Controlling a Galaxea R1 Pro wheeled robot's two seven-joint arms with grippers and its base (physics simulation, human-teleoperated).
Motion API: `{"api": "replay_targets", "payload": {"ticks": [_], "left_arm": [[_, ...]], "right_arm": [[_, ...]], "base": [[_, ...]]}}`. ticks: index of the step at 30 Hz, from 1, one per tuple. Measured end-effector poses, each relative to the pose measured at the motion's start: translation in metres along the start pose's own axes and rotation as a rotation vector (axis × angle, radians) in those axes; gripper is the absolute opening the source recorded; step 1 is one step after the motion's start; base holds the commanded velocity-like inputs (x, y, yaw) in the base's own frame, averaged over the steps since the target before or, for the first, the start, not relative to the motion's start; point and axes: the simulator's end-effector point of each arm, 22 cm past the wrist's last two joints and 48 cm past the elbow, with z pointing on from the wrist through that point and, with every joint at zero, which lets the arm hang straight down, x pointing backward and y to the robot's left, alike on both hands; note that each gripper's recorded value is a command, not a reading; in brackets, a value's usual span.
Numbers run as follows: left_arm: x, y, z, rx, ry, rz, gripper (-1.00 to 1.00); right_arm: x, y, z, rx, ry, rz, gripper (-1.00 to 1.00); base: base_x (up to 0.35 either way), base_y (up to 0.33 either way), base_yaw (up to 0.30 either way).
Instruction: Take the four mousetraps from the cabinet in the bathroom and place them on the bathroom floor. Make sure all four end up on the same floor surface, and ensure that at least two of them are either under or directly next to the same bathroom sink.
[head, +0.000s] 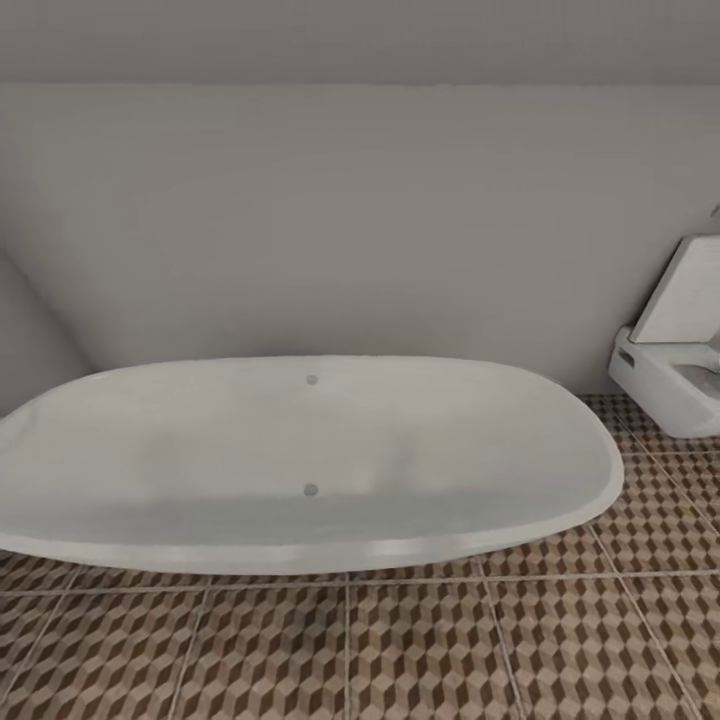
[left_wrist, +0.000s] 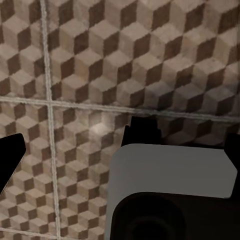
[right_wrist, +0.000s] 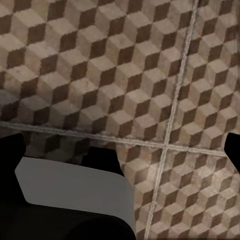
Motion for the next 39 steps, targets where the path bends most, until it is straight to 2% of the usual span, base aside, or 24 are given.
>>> {"api": "replay_targets", "payload": {"ticks": [7, 21, 33, 39], "left_arm": [[-0.003, 0.002, -0.001, -0.003, -0.007, -0.001, 1.0], [-0.002, -0.001, -0.001, 0.002, -0.006, -0.001, 1.0], [-0.001, -0.013, -0.002, 0.02, -0.004, -0.002, 1.0], [-0.002, -0.013, -0.003, 0.019, -0.006, -0.001, 1.0]], "right_arm": [[-0.003, 0.0, 0.0, 0.001, -0.006, 0.001, 1.0], [-0.004, -0.007, 0.001, 0.009, -0.01, 0.002, 1.0], [-0.007, 0.001, 0.0, -0.001, -0.016, 0.004, 1.0], [-0.009, 0.003, -0.001, -0.003, -0.018, 0.009, 1.0]], "base": [[0.0, 0.0, -0.173], [0.0, 0.0, -0.016], [0.0, 0.0, -0.004], [0.0, 0.0, -0.196]]}}
